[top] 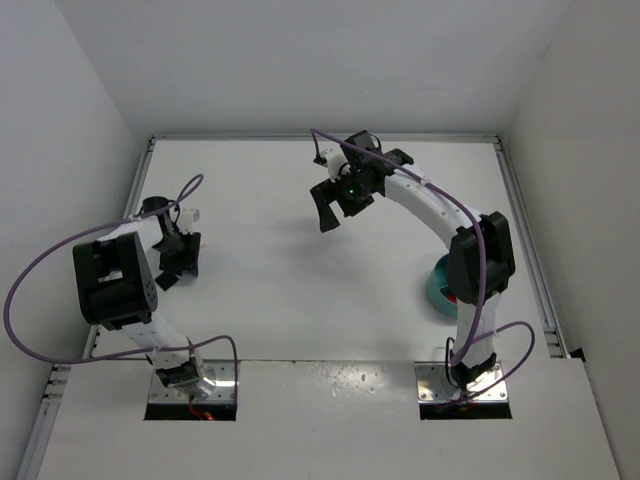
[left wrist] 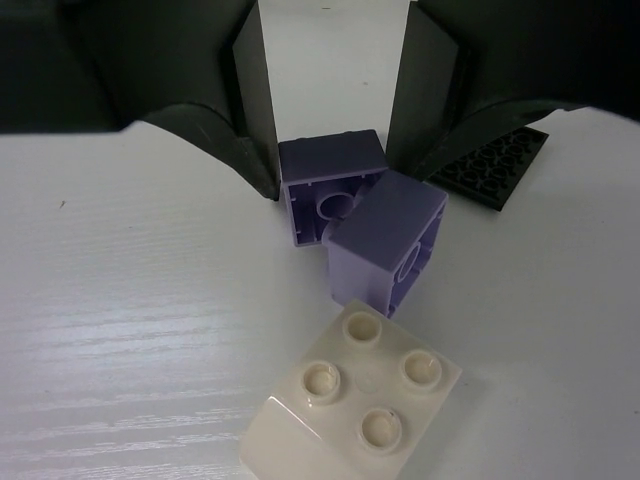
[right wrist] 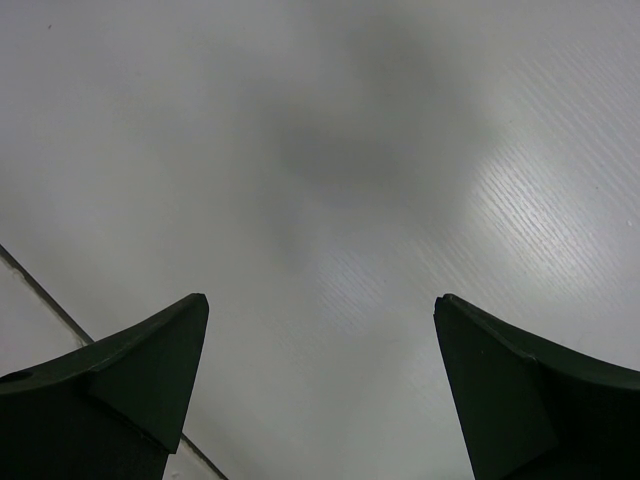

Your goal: Sort the legos into containers by color

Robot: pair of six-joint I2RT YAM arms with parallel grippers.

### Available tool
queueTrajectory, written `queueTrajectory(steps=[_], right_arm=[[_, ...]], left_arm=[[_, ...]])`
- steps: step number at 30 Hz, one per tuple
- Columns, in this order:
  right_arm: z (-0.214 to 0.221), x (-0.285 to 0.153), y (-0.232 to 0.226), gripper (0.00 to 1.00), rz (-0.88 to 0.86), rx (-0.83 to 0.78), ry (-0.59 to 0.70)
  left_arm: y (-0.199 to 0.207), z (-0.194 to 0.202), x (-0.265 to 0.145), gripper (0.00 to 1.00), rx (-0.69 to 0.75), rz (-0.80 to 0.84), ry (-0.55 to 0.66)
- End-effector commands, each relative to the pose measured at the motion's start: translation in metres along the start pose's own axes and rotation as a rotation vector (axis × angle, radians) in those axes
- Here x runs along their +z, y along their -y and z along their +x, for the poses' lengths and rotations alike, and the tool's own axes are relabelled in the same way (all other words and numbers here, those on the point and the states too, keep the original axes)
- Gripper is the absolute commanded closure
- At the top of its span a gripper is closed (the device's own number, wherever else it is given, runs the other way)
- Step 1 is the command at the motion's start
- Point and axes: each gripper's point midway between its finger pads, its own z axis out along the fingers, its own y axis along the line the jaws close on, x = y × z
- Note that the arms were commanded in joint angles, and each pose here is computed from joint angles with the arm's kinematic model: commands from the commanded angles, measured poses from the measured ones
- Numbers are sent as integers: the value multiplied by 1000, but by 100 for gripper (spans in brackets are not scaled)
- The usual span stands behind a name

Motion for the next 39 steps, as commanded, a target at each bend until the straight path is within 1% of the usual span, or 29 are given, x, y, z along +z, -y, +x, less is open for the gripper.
queueTrajectory(steps=[1, 3, 7, 8, 9, 10, 12, 13, 14, 15, 16, 17, 18, 19, 21, 22, 24, 25, 26, 27, 28, 29, 30, 31, 33, 34, 35, 37, 39], right_arm=[[-19, -15, -5, 5, 11, -45, 78], [-19, -15, -5, 5, 11, -45, 78], [-19, -15, -5, 5, 11, -45, 78], [-15, -14, -5, 5, 10, -42, 70], [-15, -14, -5, 5, 10, -42, 70], [-13, -11, -4, 5, 11, -52, 67], [-5, -13, -8, 5, -8, -75, 67], [17, -5, -10, 5, -34, -76, 29], [14, -16, -18, 5, -55, -111, 78], [19, -20, -20, 5, -65, -164, 95], [43, -16, -24, 5, -90, -178, 71], [46, -22, -27, 5, -95, -214, 100], [29, -42, -33, 4, -83, -302, 215], [43, -40, -36, 4, -104, -323, 215], [45, -42, -38, 4, -115, -363, 213], [52, -43, -39, 4, -142, -365, 212], [50, -47, -41, 5, -143, -436, 257], [57, -44, -41, 5, -122, -503, 261], [49, -58, -51, 5, -121, -563, 328], [51, -60, -54, 5, -123, -588, 362], [27, -70, -58, 5, -100, -645, 483], [18, -76, -65, 5, -93, -679, 537], [1, -85, -78, 5, -101, -734, 626], [-7, -89, -79, 5, -89, -751, 664], [-22, -79, -91, 11, -110, -796, 716], [-26, -76, -97, 13, -132, -790, 732], [-33, -76, -108, 16, -147, -803, 761], [-43, -69, -122, 19, -182, -829, 797], [-45, -63, -149, 24, -238, -872, 820]], left_arm=[[4, -12, 2, 48, -2, 6, 22], [3, -15, 1, 51, -1, 4, 30], [6, -16, 1, 61, -3, 7, 30], [5, -20, -1, 66, -2, 4, 40], [5, -20, -1, 69, -2, 4, 40], [11, -26, -2, 71, 17, 41, 60], [22, -23, -9, 77, 53, 104, 60], [37, -32, -22, 77, 82, 185, 115], [44, -37, -31, 79, 104, 225, 142], [52, -40, -43, 80, 138, 268, 157], [69, -48, -61, 80, 164, 355, 213], [77, -51, -69, 80, 176, 403, 223], [89, -44, -80, 82, 181, 462, 190], [102, -63, -105, 82, 192, 545, 248], [122, -59, -120, 82, 164, 675, 191], [137, -69, -137, 83, 169, 765, 222], [151, -69, -145, 83, 125, 859, 191], [163, -67, -152, 83, 102, 928, 175], [167, -67, -157, 83, 81, 959, 170], [173, -67, -157, 83, 72, 993, 158], [178, -64, -158, 83, 75, 1011, 148], [182, -63, -160, 83, 64, 1043, 148], [187, -61, -163, 82, 69, 1066, 140], [191, -58, -164, 82, 68, 1087, 132], [197, -56, -170, 82, 67, 1122, 127], [202, -53, -174, 80, 78, 1148, 125], [202, -49, -175, 78, 80, 1150, 121], [207, -45, -180, 77, 90, 1165, 121], [212, -40, -188, 75, 103, 1188, 133]])
